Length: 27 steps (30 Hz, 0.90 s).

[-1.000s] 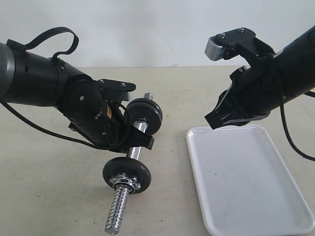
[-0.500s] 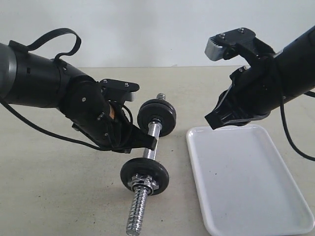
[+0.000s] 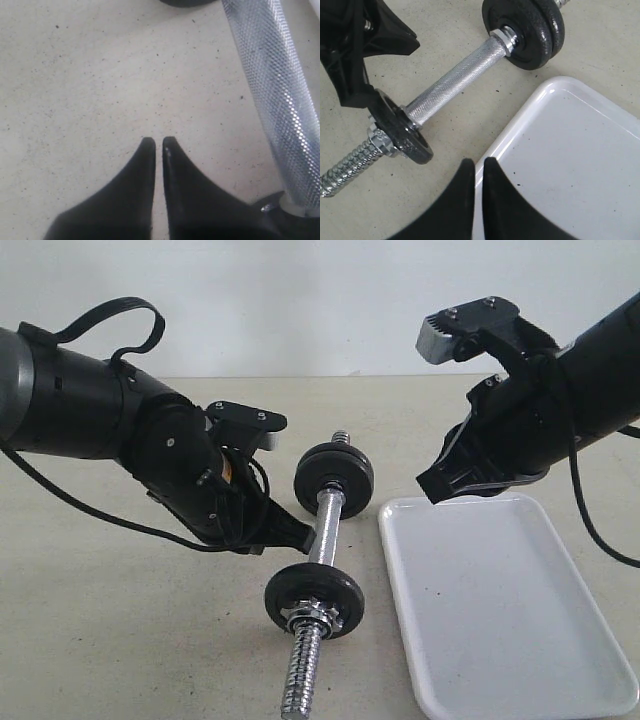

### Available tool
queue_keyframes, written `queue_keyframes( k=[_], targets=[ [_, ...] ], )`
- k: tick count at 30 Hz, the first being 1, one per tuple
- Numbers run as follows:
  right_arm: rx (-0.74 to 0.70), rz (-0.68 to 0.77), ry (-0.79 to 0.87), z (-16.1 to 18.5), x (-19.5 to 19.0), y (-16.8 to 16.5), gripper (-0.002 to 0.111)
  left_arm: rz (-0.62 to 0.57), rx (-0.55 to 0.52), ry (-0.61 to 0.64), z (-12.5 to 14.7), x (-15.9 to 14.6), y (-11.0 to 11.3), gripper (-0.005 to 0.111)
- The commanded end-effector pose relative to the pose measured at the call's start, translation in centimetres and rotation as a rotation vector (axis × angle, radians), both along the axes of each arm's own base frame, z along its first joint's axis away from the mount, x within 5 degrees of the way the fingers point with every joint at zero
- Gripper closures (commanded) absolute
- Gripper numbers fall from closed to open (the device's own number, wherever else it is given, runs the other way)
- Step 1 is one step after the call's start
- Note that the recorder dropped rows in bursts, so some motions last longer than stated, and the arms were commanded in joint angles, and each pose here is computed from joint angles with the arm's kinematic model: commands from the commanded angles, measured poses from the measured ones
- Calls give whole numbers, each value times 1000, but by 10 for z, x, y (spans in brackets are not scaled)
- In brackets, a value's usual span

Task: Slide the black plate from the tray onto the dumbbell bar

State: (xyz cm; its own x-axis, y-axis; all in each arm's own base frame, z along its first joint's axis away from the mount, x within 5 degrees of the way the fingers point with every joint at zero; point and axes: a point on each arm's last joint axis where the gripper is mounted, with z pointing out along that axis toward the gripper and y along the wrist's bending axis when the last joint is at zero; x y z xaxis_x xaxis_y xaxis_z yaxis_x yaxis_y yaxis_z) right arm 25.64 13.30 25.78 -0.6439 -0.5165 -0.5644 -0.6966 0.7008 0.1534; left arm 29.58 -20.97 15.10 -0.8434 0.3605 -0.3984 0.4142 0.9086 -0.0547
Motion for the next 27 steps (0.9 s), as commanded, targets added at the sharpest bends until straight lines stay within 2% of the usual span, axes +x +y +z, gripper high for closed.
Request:
queue_keyframes(
  k=[1, 7, 11, 13, 17, 22, 27],
  targets=[
    [0, 11, -14, 4, -2, 0, 107, -37, 22, 5, -1, -2, 0, 102],
    [0, 11, -14, 4, -2, 0, 107, -53, 46, 25, -2, -4, 1, 102],
    [-4, 21, -20, 4, -2, 0, 107, -151, 98, 29, -3, -6, 3, 102],
    [-3, 20, -22, 5, -2, 0, 107, -181, 113, 29, 1, -8, 4, 102],
    [9, 26, -47, 15, -8, -2, 107, -186, 75, -37, 22, -13, 8, 102],
    [25, 81, -64, 38, -32, -8, 107, -181, 7, -139, 55, -43, 29, 102],
    [16, 140, 35, 38, -62, -16, 107, -150, -53, -160, 61, -91, 61, 102]
  ],
)
